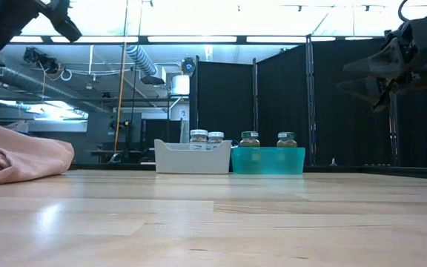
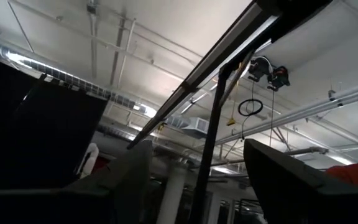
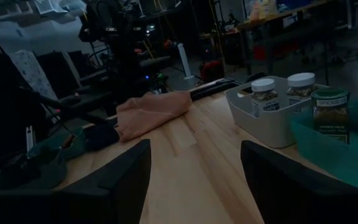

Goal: Sort spices by type
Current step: Return to Home Position

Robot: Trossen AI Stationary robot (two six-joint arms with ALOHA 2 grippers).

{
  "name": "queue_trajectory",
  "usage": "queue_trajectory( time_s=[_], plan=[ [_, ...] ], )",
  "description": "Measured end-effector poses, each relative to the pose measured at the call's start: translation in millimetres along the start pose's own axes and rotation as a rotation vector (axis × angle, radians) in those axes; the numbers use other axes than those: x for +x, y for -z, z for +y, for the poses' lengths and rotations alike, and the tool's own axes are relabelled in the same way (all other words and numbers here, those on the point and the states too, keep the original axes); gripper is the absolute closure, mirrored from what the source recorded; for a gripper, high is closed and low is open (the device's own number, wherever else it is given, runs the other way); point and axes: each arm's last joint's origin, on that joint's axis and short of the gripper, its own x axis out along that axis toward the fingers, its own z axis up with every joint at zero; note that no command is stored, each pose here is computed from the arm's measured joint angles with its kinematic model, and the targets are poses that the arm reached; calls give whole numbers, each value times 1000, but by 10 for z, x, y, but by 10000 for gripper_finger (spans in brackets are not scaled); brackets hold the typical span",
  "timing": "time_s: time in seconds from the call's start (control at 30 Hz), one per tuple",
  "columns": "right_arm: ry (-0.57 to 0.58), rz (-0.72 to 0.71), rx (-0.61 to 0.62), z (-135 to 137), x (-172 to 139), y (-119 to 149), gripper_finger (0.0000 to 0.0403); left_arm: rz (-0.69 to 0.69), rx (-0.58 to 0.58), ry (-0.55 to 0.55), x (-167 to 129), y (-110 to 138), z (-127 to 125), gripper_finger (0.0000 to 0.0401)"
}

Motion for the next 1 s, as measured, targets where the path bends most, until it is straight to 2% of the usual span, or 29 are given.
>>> queue_trajectory(
  time_s=[0.1,0.13,0.27,0.3,0.37,0.47,0.53,0.8,1.0],
  plan=[
    [0,0,0,0,0,0,147,10,5,23,-13,-7,-18,144],
    [0,0,0,0,0,0,147,26,43,49,-21,-7,-32,144],
    [0,0,0,0,0,0,148,179,407,228,-79,79,-68,144],
    [0,0,0,0,0,0,148,205,462,227,-90,109,-58,144],
    [0,0,0,0,0,0,148,234,528,150,-103,156,-22,144],
    [0,0,0,0,0,0,147,270,529,-73,-118,226,46,144],
    [0,0,0,0,0,0,147,298,505,-166,-128,271,65,144],
    [0,0,0,0,0,0,146,488,509,-51,-180,472,-6,144],
    [0,0,0,0,0,-1,148,556,499,-55,-212,539,-19,144]
  ],
)
